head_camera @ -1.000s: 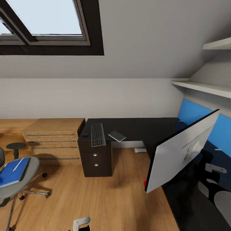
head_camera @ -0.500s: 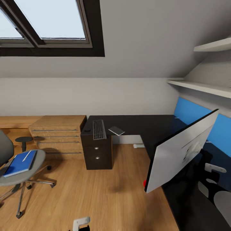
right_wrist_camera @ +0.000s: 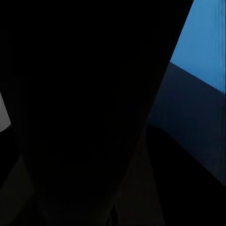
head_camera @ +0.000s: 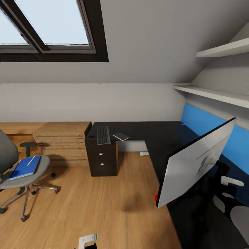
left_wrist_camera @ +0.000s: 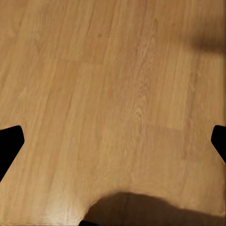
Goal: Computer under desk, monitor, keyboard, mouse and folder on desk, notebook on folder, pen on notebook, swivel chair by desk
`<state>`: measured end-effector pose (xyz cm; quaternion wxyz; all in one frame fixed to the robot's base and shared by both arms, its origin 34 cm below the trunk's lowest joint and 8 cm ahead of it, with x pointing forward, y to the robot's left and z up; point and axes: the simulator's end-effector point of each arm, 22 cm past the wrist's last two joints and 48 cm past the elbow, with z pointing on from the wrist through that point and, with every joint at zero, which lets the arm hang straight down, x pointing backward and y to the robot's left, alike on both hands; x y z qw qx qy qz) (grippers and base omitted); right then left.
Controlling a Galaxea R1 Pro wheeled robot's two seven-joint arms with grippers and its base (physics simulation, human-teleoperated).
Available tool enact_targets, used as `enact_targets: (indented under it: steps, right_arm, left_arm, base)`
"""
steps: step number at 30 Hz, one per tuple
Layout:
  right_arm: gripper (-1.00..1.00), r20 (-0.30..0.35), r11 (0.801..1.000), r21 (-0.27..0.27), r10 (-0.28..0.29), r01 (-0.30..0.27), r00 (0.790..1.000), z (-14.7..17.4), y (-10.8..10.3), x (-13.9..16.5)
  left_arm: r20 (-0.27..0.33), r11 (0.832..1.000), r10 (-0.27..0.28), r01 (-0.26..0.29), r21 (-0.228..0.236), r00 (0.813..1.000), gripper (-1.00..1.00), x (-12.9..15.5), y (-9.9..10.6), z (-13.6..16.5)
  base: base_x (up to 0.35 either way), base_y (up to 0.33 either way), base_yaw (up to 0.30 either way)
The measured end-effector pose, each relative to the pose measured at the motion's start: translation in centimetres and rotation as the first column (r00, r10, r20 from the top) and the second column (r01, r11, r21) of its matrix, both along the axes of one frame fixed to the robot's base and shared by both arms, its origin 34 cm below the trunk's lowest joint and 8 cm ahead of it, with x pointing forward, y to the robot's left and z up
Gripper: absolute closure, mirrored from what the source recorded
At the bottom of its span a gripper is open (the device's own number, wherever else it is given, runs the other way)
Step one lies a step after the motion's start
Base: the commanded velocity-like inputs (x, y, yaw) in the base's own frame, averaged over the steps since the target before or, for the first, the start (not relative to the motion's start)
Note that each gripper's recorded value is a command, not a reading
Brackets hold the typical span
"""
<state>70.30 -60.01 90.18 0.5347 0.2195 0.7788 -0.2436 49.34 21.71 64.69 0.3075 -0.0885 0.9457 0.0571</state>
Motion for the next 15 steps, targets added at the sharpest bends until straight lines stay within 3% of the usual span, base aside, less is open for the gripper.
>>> enact_targets:
  steps: [8, 15]
  right_arm:
    - [1.00, 0.000, 1.000, 0.000, 0.002, -0.002, 1.000, 0.0, 0.1, 0.0]
    - [1.00, -0.002, 1.000, -0.001, 0.007, -0.007, 1.000, 0.0, 0.2, 0.1]
  left_arm:
    - [-0.015, 1.000, 0.002, -0.002, 0.004, 1.000, -1.00, -0.6, 0.2, -0.4]
    - [-0.048, 1.000, 0.006, -0.005, 0.017, 0.999, -1.00, -1.9, 0.9, -1.2]
  base:
    - [-0.230, -0.201, 0.000]
    - [-0.069, -0.171, 0.000]
